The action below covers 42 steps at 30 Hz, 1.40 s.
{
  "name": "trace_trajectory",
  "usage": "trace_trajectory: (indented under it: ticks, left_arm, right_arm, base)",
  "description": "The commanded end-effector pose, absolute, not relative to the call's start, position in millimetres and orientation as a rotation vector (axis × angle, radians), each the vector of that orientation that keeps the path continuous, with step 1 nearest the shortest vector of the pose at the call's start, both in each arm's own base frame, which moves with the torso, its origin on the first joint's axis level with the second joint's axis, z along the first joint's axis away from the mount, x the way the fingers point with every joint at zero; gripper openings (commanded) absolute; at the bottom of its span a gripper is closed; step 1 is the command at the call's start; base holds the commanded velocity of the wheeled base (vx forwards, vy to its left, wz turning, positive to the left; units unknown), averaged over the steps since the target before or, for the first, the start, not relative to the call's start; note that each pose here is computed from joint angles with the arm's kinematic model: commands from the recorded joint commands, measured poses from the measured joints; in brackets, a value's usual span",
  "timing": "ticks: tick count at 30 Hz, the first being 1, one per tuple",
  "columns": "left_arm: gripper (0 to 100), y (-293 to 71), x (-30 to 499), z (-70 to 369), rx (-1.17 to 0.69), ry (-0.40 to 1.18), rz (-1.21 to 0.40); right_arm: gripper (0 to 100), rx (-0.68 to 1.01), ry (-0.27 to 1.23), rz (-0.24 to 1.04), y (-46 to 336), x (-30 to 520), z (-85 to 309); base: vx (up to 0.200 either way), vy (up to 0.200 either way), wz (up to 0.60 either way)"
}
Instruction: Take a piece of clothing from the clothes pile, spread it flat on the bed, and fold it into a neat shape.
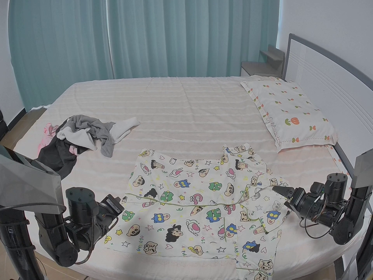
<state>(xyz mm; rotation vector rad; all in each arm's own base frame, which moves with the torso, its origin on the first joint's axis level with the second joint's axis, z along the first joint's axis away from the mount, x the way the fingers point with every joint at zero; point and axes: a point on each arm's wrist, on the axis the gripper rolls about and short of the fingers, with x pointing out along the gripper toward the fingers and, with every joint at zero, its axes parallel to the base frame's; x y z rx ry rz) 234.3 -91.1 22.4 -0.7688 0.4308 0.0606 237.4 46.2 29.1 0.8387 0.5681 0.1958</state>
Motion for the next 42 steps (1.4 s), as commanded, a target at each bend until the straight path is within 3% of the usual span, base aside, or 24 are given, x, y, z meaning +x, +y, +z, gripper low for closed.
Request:
trace_trajectory:
  ticks: [1,8,19,30,42]
  left_arm:
    - [0,-88,238,15,-0.752,0.439,0.08]
    - [0,-87,246,-1,-0.732,0.468,0.109]
    - [0,-88,254,-9,-0.687,0.477,0.105]
    - [0,-87,274,-27,-0.72,0.631,-0.128]
    - [0,-78,330,-40,-0.547,0.73,-0.121]
  right_arm:
    - [100,0.838,0.544,0.208,46,237,33]
    - [100,0.838,0.544,0.208,46,237,33]
    - [100,0.838,0.554,0.205,46,236,31]
    - [100,0.835,0.56,0.204,47,236,30]
    - [100,0.835,0.566,0.201,47,236,29]
  base:
    - [0.0,0.2,0.0]
    - [0.0,0.2,0.0]
    - [0.0,0.0,0.0]
    - [0.0,0.0,0.0]
    - [0.0,0.0,0.0]
